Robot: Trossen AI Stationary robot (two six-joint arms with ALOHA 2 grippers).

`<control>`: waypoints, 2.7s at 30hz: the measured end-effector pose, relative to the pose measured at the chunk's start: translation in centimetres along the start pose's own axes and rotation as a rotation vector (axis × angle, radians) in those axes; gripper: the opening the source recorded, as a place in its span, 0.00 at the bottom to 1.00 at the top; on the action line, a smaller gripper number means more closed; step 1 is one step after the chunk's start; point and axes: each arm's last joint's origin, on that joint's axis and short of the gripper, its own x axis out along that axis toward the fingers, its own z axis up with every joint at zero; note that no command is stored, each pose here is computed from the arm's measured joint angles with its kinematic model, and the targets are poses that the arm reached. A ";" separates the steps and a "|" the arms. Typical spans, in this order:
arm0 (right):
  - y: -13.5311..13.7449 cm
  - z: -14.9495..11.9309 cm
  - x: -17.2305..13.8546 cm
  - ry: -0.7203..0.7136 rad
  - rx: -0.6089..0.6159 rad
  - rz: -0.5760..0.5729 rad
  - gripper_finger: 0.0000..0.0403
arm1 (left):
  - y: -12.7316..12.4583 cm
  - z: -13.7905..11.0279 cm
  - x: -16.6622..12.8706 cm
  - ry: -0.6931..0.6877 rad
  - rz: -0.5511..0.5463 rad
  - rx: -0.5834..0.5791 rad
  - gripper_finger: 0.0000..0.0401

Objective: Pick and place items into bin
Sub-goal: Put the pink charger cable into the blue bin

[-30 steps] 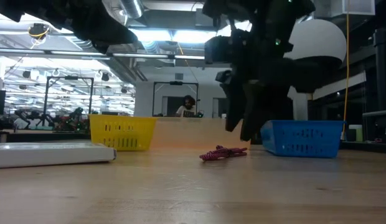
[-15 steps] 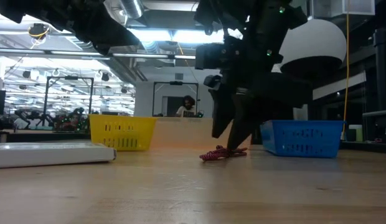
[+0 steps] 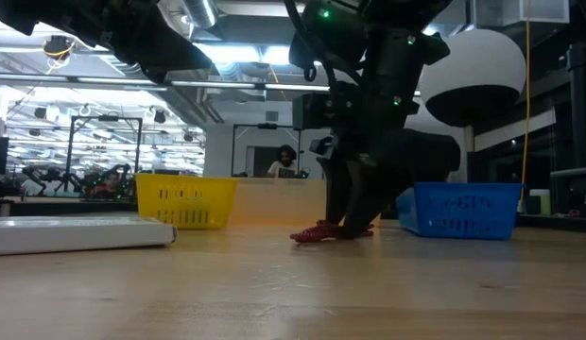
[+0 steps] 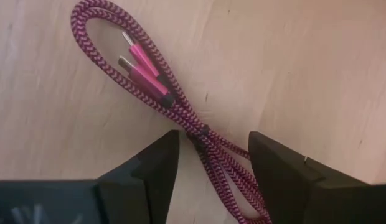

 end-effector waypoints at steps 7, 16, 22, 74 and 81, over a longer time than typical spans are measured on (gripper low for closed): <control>0.0 -0.1 0.2 0.009 0.002 0.003 0.46 | 0.0 0.0 0.0 0.001 0.000 0.001 0.01; 0.2 -0.2 0.3 0.017 0.003 0.016 0.23 | 0.0 0.0 0.0 0.001 0.000 0.001 0.01; 0.2 -0.3 0.3 0.025 0.019 0.019 0.05 | 0.0 0.0 0.0 0.001 0.000 0.001 0.01; 0.3 0.4 -12.4 -0.030 0.248 0.030 0.00 | 0.0 0.0 0.0 0.003 0.001 0.029 0.01; 0.3 -3.6 -13.8 -0.055 0.461 -0.062 0.00 | 0.0 0.0 0.0 0.003 0.001 0.025 0.01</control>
